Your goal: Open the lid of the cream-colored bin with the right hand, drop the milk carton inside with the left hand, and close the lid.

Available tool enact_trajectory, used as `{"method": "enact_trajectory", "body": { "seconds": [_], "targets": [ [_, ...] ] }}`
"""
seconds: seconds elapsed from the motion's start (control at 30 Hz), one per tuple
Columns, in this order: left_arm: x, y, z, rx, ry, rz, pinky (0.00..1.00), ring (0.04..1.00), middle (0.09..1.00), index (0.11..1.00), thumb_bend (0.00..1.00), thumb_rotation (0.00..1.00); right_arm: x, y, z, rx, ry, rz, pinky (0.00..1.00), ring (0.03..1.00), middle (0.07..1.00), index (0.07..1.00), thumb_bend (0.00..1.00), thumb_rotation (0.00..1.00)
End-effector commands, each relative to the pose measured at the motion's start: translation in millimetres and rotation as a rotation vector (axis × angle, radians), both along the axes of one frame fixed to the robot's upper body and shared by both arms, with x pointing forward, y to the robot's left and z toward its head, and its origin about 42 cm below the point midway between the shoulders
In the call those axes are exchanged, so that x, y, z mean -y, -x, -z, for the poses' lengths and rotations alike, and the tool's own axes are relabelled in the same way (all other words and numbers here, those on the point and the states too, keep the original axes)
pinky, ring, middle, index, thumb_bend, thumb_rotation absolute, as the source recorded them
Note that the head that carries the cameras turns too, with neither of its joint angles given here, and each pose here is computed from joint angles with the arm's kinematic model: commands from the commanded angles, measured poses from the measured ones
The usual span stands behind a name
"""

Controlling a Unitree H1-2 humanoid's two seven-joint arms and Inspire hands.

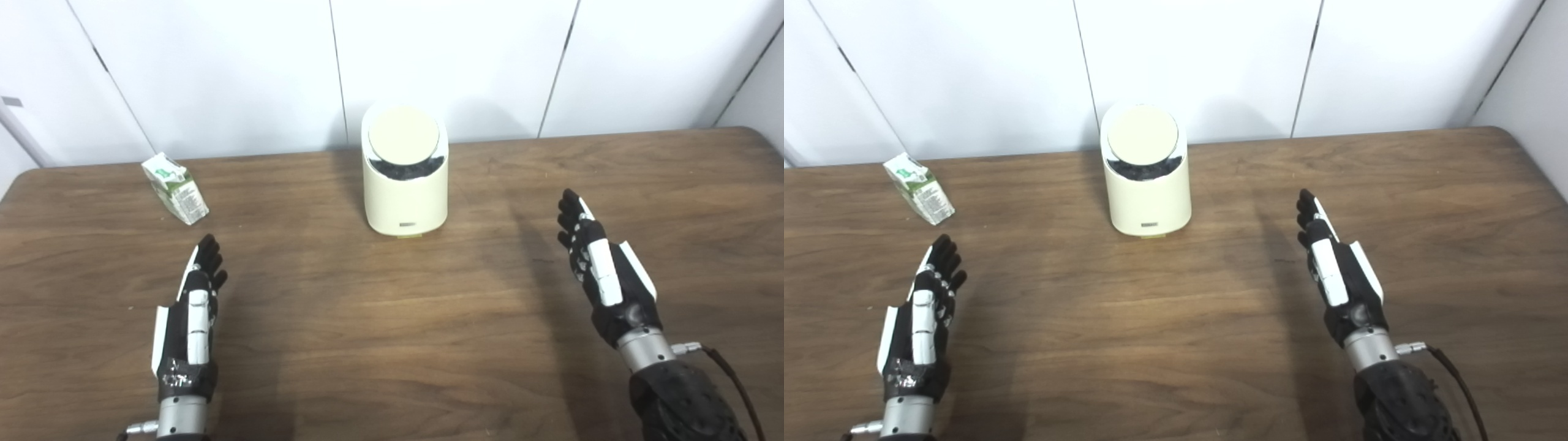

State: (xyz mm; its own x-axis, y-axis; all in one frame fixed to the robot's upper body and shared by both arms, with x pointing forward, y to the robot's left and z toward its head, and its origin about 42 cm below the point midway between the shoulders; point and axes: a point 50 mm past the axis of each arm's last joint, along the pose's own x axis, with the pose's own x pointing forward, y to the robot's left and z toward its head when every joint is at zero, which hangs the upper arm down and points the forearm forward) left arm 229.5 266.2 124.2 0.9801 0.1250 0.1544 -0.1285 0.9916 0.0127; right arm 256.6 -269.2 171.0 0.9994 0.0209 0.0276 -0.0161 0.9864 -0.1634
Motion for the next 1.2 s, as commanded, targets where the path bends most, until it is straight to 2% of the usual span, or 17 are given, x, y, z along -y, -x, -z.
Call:
{"method": "enact_trajectory", "body": {
  "seconds": [0.0,0.37,0.47,0.57,0.63,0.7,0.87,1.0,1.17],
  "targets": [
    [-0.4,-2.6,-13.0,0.05,-0.01,0.017,0.94,0.956,0.968,0.973,0.58,1.0,2.3,-2.3,-10.8,0.077,0.034,-0.008,1.0,1.0,1.0,1.0,0.72,1.0],
    [-0.2,0.3,-11.8,0.034,-0.003,0.026,0.94,0.955,0.965,0.972,0.57,1.0,4.4,0.4,-6.7,0.078,0.046,-0.001,0.98,1.0,0.999,0.997,0.71,1.0],
    [-0.4,1.6,-10.7,0.034,-0.004,0.023,0.95,0.96,0.968,0.975,0.58,1.0,3.4,1.9,-6.5,0.075,0.056,-0.003,0.98,1.0,1.0,0.995,0.73,1.0],
    [-0.4,2.8,-9.0,0.033,-0.013,0.024,0.95,0.962,0.968,0.973,0.58,1.0,0.8,3.5,-7.5,0.077,0.093,0.003,0.99,0.999,0.999,0.996,0.7,0.92],
    [0.0,3.6,-7.6,0.037,-0.012,0.025,0.96,0.963,0.968,0.972,0.58,1.0,-2.2,3.7,-9.9,0.089,0.117,0.008,0.95,0.984,0.991,0.99,0.66,0.82],
    [0.4,5.0,-5.0,0.041,-0.005,0.029,0.96,0.967,0.972,0.978,0.58,1.0,-5.0,3.0,-11.8,0.105,0.148,0.018,0.91,0.965,0.977,0.98,0.67,0.75],
    [2.2,8.4,-0.2,0.061,-0.022,0.038,0.97,0.97,0.976,0.996,0.57,0.99,-9.7,-1.1,-15.6,0.13,0.158,0.03,0.86,0.937,0.956,0.963,0.74,0.72],
    [4.2,10.7,1.1,0.068,-0.028,0.038,0.97,0.967,0.982,1.0,0.57,0.98,-14.1,-8.5,-21.5,0.161,0.151,0.03,0.81,0.92,0.949,0.952,0.72,0.65],
    [5.8,12.9,3.3,0.067,-0.033,0.028,0.97,0.962,0.972,0.987,0.55,0.97,-19.1,-22.0,-26.8,0.188,0.171,0.036,0.88,0.917,0.936,0.942,0.73,0.6]
  ]
}}
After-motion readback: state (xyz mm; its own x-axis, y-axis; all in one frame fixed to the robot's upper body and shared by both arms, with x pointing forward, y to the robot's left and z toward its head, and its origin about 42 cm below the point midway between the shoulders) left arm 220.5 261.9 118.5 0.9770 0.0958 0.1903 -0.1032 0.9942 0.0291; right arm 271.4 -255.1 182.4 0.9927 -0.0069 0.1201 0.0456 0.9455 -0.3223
